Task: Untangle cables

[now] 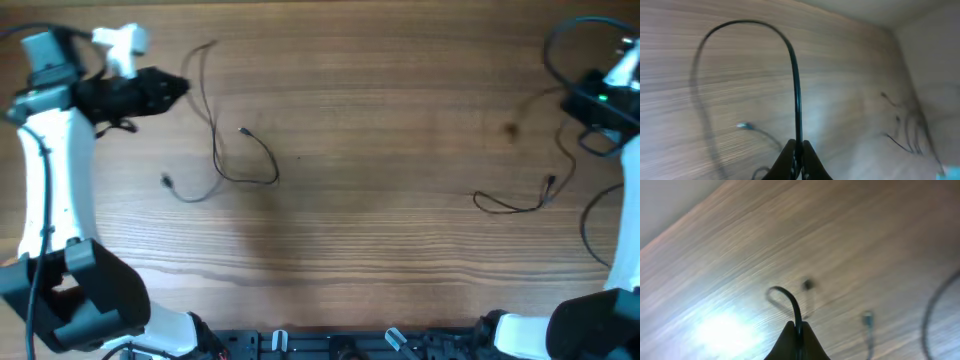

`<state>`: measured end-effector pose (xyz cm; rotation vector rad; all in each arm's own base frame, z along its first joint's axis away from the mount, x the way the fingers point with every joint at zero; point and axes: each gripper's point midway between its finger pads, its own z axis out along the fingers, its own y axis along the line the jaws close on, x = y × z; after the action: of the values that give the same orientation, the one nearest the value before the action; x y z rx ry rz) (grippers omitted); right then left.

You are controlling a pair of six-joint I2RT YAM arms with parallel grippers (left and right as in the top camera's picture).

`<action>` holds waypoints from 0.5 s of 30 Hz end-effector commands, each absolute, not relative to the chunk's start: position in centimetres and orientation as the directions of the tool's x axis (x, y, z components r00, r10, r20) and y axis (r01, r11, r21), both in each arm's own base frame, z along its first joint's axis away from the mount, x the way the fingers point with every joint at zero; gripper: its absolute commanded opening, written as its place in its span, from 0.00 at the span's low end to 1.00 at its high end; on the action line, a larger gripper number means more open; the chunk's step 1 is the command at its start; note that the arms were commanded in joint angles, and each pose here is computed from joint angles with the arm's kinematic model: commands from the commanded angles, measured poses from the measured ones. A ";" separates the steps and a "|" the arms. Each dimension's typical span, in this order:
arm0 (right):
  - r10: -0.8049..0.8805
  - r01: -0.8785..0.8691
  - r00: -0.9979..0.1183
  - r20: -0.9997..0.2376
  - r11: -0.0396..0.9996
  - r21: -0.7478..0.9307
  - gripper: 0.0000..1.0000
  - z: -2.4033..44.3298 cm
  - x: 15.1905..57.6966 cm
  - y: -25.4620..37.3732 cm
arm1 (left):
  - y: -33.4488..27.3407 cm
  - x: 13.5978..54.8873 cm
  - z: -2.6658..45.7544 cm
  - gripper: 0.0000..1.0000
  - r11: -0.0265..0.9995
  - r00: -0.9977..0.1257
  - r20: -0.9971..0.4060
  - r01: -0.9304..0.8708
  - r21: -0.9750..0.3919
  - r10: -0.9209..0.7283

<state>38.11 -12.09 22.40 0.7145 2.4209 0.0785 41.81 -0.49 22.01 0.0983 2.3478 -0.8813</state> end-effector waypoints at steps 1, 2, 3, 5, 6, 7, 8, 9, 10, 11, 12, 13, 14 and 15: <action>0.416 0.357 -0.714 -0.563 0.908 0.218 0.04 23.4 39.1 -8.0 | -7.6 41.0 23.0 0.05 0.679 -0.802 -0.598 0.430 -0.595 -0.016; 0.402 0.340 -0.720 -0.566 0.915 0.216 0.04 23.4 39.3 -7.4 | -9.2 40.7 23.0 0.06 0.665 -0.800 -0.600 0.458 -0.590 0.018; 0.390 0.327 -0.729 -0.563 0.920 0.215 0.04 23.3 39.3 -6.8 | -11.4 40.3 23.0 0.06 0.642 -0.793 -0.607 0.498 -0.583 0.063; 0.370 0.306 -0.745 -0.555 0.929 0.209 0.04 23.2 39.1 -6.2 | -14.1 39.7 23.0 0.06 0.615 -0.778 -0.617 0.546 -0.569 0.120; 0.356 0.294 -0.754 -0.552 0.935 0.201 0.04 23.1 39.0 -6.0 | -15.1 39.6 22.8 0.06 0.618 -0.773 -0.618 0.558 -0.554 0.144; 0.339 0.279 -0.762 -0.552 0.941 0.193 0.04 23.0 39.0 -5.8 | -16.2 39.4 22.4 0.07 0.626 -0.763 -0.621 0.575 -0.527 0.179; 0.334 0.274 -0.762 -0.555 0.943 0.191 0.04 23.1 39.0 -5.7 | -17.0 39.3 22.0 0.14 0.639 -0.758 -0.619 0.584 -0.500 0.208; 0.332 0.270 -0.760 -0.559 0.943 0.192 0.04 23.2 39.1 -5.6 | -17.7 39.1 21.4 0.25 0.659 -0.753 -0.613 0.590 -0.465 0.241; 0.330 0.269 -0.758 -0.562 0.944 0.192 0.04 23.2 39.2 -5.6 | -18.1 39.0 21.0 0.30 0.676 -0.749 -0.608 0.594 -0.437 0.264; 0.330 0.268 -0.757 -0.564 0.944 0.192 0.04 23.2 39.2 -5.6 | -18.4 39.0 20.5 0.39 0.697 -0.744 -0.603 0.595 -0.401 0.288; 0.329 0.267 -0.755 -0.567 0.944 0.193 0.04 23.3 39.3 -5.6 | -18.7 39.0 20.3 0.46 0.708 -0.741 -0.599 0.597 -0.378 0.305; 0.329 0.264 -0.751 -0.572 0.944 0.196 0.04 23.4 39.5 -5.6 | -19.0 38.8 20.1 0.50 0.710 -0.737 -0.597 0.602 -0.365 0.318; 0.327 0.258 -0.742 -0.585 0.945 0.202 0.04 23.8 39.8 -5.5 | -19.3 38.7 20.0 0.56 0.711 -0.733 -0.595 0.607 -0.355 0.329; 0.323 0.252 -0.732 -0.600 0.946 0.203 0.04 24.3 40.1 -5.5 | -19.6 38.6 20.0 0.59 0.710 -0.731 -0.594 0.611 -0.351 0.335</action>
<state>39.66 -6.02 22.50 0.4564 2.4776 0.1272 38.38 -19.58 20.44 0.7097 2.4003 -0.8421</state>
